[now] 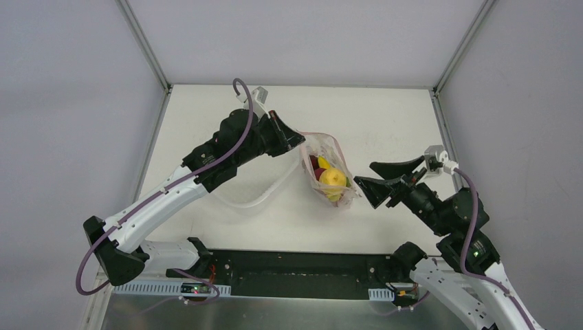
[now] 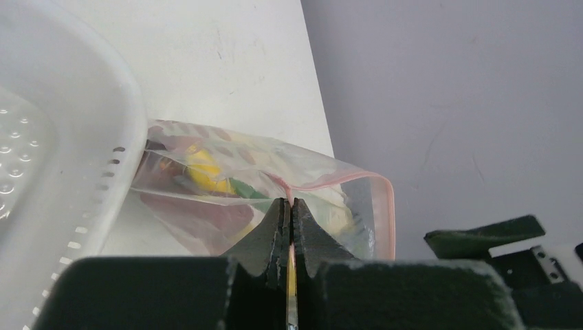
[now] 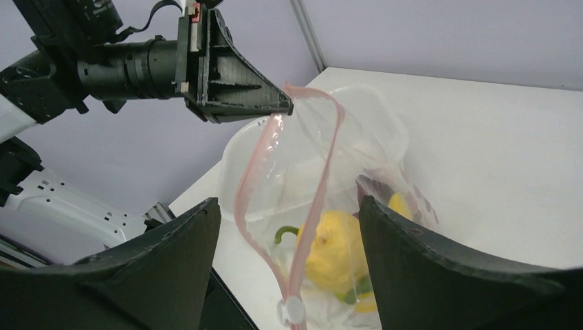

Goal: Place the food in the zip-top bag and seal the zipper
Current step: Zip the zipper food storage bag at the center of the board.

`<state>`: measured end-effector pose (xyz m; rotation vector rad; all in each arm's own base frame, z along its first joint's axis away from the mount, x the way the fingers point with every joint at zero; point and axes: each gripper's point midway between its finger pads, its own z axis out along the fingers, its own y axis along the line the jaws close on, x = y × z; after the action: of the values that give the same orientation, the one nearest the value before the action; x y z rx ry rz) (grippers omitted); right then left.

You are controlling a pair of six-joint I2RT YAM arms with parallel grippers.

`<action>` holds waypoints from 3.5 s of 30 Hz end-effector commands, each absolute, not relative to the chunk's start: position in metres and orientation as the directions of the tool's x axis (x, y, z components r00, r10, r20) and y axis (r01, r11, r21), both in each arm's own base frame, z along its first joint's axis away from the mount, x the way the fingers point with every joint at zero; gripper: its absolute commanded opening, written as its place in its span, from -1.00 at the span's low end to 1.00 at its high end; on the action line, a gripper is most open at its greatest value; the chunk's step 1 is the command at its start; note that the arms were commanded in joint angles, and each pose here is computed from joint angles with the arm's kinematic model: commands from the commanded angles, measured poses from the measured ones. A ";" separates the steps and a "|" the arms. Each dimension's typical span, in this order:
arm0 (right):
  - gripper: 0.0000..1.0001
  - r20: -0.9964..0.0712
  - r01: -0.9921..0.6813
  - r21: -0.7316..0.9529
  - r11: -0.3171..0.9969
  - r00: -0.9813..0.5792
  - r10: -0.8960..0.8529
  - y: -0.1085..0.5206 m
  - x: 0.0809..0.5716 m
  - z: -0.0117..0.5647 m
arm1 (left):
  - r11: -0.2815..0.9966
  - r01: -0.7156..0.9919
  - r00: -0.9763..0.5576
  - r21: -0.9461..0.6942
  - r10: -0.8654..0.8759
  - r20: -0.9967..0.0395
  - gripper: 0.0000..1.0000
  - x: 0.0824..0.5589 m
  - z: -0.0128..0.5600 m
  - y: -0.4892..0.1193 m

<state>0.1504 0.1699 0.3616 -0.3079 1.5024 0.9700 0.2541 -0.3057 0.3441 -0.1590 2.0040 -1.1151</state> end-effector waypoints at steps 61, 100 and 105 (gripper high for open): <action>-1.00 -0.990 -0.793 -0.018 0.608 0.098 0.098 0.171 0.145 0.335 | 0.665 0.465 -0.513 -0.584 -0.336 -0.790 0.75 0.253 0.373 -0.266; -1.00 -0.990 -0.973 0.060 0.223 -0.087 -0.115 0.229 0.114 0.374 | -0.226 0.972 -0.001 -0.061 0.257 -0.966 0.71 0.113 0.426 -0.363; -1.00 -0.988 -0.941 0.059 0.334 -0.103 -0.115 0.229 0.140 0.362 | -0.205 0.970 -0.064 -0.133 0.312 -0.948 0.60 0.120 0.409 -0.375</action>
<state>0.1146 0.2267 0.3506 -1.0947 1.5490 1.0333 0.1241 -0.3682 0.4180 1.5218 1.3868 -1.2592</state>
